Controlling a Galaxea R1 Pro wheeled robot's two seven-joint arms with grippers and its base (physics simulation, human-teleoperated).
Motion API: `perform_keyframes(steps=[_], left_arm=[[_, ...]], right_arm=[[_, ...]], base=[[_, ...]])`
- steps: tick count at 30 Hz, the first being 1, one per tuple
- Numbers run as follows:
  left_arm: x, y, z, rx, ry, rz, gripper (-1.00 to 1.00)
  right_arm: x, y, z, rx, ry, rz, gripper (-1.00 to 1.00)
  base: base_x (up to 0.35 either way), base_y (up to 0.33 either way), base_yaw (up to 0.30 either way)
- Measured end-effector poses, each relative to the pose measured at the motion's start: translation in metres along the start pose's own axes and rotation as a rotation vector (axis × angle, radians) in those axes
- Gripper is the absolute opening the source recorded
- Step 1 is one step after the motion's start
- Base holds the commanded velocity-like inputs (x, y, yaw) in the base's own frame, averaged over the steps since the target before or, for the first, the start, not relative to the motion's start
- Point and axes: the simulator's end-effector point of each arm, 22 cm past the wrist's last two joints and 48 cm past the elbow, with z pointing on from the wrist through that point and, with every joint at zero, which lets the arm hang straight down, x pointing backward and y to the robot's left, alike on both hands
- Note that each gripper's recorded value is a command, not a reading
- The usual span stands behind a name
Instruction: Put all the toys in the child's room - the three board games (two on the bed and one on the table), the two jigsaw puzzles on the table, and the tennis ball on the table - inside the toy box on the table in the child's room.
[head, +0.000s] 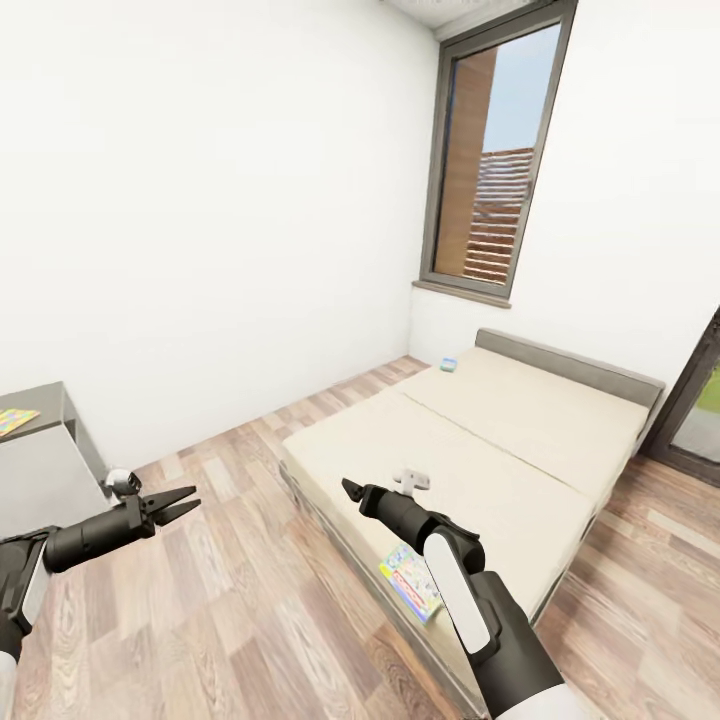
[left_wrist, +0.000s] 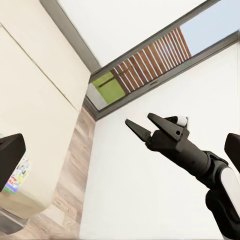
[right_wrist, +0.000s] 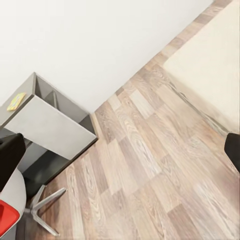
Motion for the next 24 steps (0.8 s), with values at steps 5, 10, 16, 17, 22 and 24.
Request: perform_keyframes(steps=[5,10,16,17,22,24], left_arm=[[-0.0007,-0.0017,-0.0003,0.002,-0.001,0.003,1.00],[-0.0015,-0.0036,-0.0005,0.004,-0.002,0.006,1.00],[-0.0025,-0.0060,-0.0009,0.007,-0.004,0.010,1.00],[-0.0027,-0.0064,-0.0011,0.007,-0.005,0.011,1.00],[-0.0040,-0.0084,-0.0020,0.008,-0.007,0.015,1.00],[-0.0047,-0.0093,-0.0024,0.010,-0.009,0.016,1.00]], right_arm=[[-0.0011,0.0015,-0.0007,-0.002,-0.002,-0.002,1.00],[-0.0025,0.0030,-0.0016,-0.003,-0.005,-0.005,1.00],[-0.0043,0.0048,-0.0028,-0.005,-0.009,-0.007,1.00],[-0.0046,0.0051,-0.0030,-0.006,-0.009,-0.008,1.00],[-0.0060,0.0069,-0.0039,-0.008,-0.012,-0.011,1.00],[-0.0057,0.0089,-0.0041,-0.011,-0.011,-0.014,1.00]], base=[[0.000,0.028,-0.277],[0.000,0.071,-0.275],[0.000,0.081,-0.272],[0.000,0.046,-0.270],[0.000,0.025,-0.269],[0.000,0.011,-0.268]])
